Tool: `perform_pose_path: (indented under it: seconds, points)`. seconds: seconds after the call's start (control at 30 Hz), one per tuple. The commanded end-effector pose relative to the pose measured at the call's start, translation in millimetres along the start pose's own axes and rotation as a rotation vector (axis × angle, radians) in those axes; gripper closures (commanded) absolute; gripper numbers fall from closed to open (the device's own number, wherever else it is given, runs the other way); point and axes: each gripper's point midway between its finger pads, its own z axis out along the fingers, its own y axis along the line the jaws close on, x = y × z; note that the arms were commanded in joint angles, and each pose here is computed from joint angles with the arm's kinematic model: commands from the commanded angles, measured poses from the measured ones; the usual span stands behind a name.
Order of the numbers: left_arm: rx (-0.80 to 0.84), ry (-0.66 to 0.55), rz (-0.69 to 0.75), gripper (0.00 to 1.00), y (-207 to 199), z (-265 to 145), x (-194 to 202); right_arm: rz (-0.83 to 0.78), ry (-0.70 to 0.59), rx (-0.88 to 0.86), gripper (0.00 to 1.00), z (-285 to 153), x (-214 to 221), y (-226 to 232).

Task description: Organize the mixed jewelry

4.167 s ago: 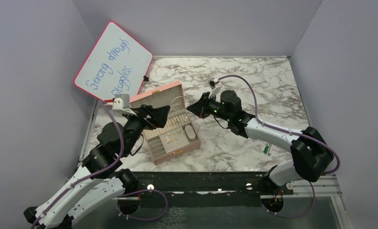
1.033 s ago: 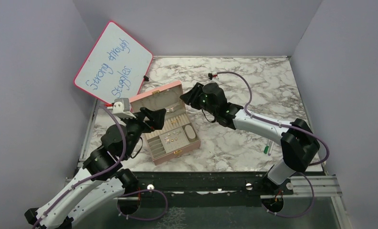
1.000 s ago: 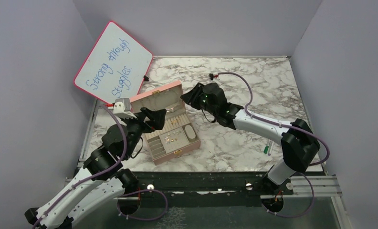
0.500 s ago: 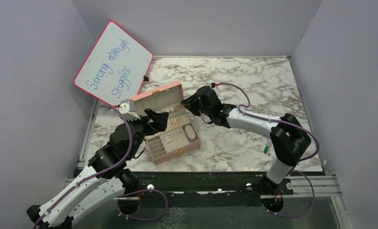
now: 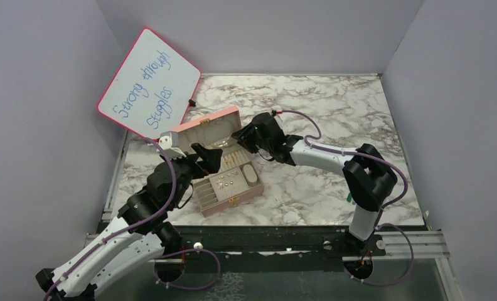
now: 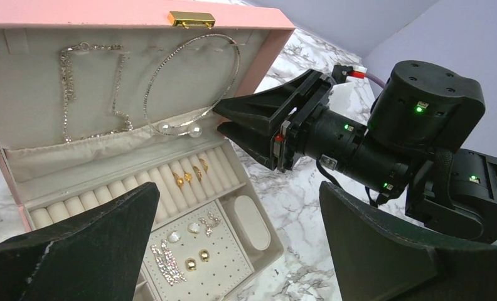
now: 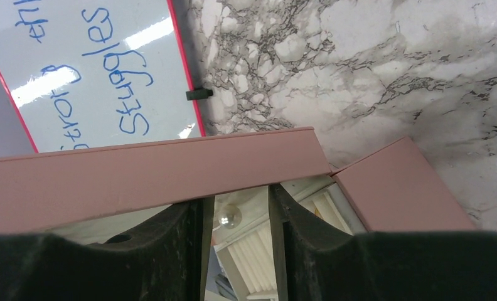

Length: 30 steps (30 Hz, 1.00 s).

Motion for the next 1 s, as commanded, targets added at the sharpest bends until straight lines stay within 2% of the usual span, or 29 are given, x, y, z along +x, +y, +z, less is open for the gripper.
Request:
perform_pose_path:
  seconds: [0.0, 0.27, 0.47, 0.7, 0.97]
  points:
    - [-0.022, -0.004, 0.001, 0.01, 5.0, 2.5, 2.3, 0.017, 0.019, -0.042, 0.57, 7.2, 4.6, 14.3]
    - [-0.049, 0.014, -0.005, 0.01, 10.5, 6.4, 10.8, 0.057, 0.021, 0.011, 0.57, 13.2, 7.1, 2.8]
    - [-0.055, 0.029, -0.010, 0.01, 11.4, 8.6, 16.0, 0.072, 0.011, -0.111, 0.54, 6.1, 4.4, 20.5]
    - [-0.058, 0.027, -0.010, 0.01, 12.4, 8.7, 16.3, 0.079, 0.017, -0.099, 0.54, 9.7, 6.6, 15.6]
    - [-0.081, 0.043, -0.013, 0.01, 18.9, 11.7, 25.6, 0.084, 0.067, 0.017, 0.68, 26.9, 20.6, -10.3]
